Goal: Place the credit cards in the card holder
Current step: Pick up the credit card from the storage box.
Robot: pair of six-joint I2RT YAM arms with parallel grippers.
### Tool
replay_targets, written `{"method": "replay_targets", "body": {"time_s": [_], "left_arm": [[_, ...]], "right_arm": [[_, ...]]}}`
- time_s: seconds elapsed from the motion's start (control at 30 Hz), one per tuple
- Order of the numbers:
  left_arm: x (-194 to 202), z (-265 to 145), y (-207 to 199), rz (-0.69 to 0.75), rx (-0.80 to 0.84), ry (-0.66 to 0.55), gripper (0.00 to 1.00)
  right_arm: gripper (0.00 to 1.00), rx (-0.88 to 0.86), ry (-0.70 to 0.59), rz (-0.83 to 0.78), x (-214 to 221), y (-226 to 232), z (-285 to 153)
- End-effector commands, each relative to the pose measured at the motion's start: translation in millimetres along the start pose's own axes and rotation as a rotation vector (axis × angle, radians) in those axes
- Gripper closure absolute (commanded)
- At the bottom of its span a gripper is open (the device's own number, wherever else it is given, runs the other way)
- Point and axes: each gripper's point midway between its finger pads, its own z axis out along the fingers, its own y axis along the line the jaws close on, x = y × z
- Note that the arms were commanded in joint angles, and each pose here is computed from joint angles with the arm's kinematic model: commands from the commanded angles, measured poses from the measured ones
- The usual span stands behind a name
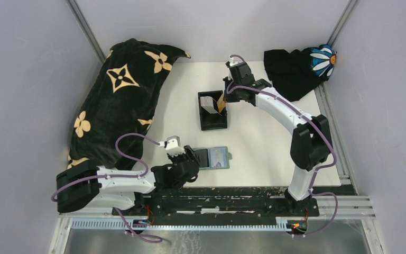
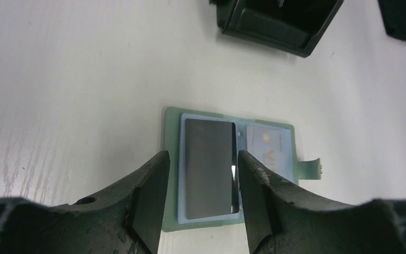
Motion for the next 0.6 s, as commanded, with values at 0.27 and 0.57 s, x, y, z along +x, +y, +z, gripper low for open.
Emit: {"method": "replay_targets", "body": {"time_s": [0.27, 0.57], "left_arm": [[-62, -25, -59, 0.106, 0.24, -0.119, 0.37], [-69, -53, -96, 0.227, 0.509, -0.109, 0.33]], "right_arm": [[0.99, -0.207, -0.054, -0.1, 25, 46, -99], [0.99, -0.479, 0.039, -0.117, 111, 77, -157]]}}
